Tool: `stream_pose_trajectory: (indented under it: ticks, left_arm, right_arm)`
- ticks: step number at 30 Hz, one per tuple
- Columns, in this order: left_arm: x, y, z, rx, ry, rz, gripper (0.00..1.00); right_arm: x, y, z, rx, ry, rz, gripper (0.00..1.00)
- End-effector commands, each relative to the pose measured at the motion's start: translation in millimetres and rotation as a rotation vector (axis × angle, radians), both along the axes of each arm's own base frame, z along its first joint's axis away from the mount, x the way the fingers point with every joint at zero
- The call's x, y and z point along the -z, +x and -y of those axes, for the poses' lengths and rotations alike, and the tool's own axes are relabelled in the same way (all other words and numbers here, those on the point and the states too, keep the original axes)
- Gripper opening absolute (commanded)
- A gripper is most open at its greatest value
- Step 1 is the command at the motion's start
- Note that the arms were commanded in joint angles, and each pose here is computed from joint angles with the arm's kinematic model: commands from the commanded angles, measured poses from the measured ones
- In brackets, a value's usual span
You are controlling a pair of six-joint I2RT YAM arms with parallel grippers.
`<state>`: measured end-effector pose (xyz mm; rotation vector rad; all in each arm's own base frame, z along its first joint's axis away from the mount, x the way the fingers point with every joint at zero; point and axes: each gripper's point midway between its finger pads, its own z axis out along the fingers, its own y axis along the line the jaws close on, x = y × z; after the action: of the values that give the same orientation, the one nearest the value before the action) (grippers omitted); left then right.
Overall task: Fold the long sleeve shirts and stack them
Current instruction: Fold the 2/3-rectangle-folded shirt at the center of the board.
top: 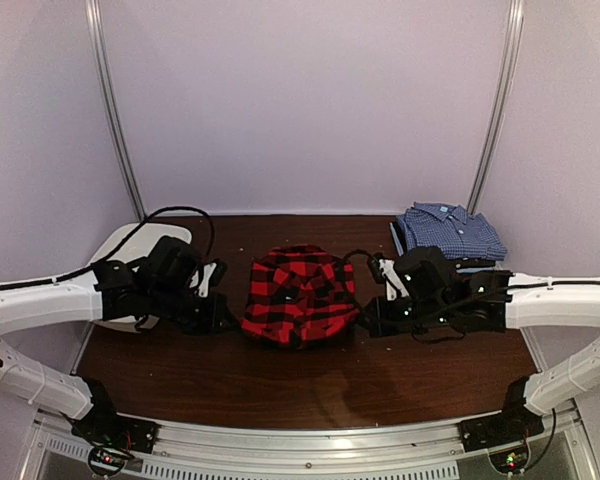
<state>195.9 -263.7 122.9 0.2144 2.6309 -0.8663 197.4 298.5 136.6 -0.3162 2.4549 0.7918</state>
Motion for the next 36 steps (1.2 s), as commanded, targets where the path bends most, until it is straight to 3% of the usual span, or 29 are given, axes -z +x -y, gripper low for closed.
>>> stream_pose_trajectory:
  ticks: [1, 5, 8, 12, 17, 21, 25, 36]
  left_arm:
    - [-40, 51, 2, -0.052, -0.001, 0.092, 0.0]
    - [-64, 130, 9, -0.044, -0.063, 0.164, 0.0]
    - [-52, 209, 10, -0.068, -0.083, 0.173, 0.0]
    - [-15, 301, 27, -0.069, -0.115, 0.16, 0.0]
    - [46, 357, 35, -0.099, -0.108, 0.091, 0.0]
    - [65, 356, 37, -0.098, -0.107, 0.06, 0.0]
    - [76, 326, 30, -0.099, -0.11, 0.015, 0.0]
    - [24, 213, -17, -0.203, -0.139, 0.079, 0.0]
  right_arm:
    - [-54, 53, -6, 0.082, 0.015, 0.122, 0.0]
    - [-67, 137, -9, 0.145, 0.057, 0.167, 0.0]
    - [-61, 209, -8, 0.2, 0.079, 0.175, 0.0]
    - [-6, 289, -2, 0.25, 0.043, 0.105, 0.0]
    - [68, 342, 8, 0.278, 0.005, 0.002, 0.0]
    - [92, 343, 9, 0.263, -0.01, -0.04, 0.0]
    - [97, 323, 11, 0.245, 0.002, -0.056, 0.0]
    - [77, 238, 9, 0.162, -0.036, -0.026, 0.0]
